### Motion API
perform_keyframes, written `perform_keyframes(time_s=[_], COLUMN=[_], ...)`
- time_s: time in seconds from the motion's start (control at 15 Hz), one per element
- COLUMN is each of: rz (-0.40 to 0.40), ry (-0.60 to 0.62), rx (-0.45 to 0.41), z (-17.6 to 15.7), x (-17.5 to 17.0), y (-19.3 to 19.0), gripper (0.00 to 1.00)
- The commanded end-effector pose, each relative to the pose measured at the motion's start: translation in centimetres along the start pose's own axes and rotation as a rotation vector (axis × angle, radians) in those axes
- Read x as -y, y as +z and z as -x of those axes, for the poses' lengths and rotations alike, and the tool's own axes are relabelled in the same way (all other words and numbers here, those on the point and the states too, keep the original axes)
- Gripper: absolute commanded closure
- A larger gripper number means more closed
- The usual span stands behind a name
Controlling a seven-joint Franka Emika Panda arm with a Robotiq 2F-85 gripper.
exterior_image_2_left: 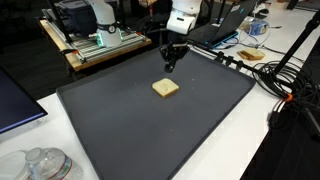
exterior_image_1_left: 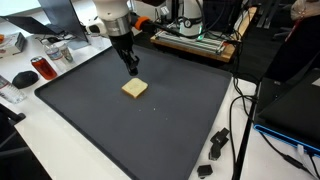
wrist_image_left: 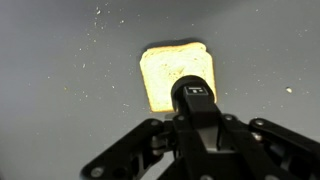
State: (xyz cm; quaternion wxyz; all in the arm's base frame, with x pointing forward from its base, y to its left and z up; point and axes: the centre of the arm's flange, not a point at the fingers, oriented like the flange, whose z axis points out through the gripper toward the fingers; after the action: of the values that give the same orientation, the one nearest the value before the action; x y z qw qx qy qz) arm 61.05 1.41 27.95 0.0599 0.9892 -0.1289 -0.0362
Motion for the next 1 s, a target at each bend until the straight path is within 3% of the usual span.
perform_keyframes(time_s=[0.0, 0.67, 0.73, 0.93], rz=[-0.009, -0.025, -0.025, -0.043], ry=[-0.013, -0.038, -0.038, -0.029], rx=[0.003, 0.01, 0.01, 0.001], z=[-0.1, -0.1, -0.1, -0.3], x=[-0.6, -0.9, -0.9, -1.1], y=[0.2, 0.5, 0.5, 1.7], gripper=[0.78, 0.78, 0.95, 0.95])
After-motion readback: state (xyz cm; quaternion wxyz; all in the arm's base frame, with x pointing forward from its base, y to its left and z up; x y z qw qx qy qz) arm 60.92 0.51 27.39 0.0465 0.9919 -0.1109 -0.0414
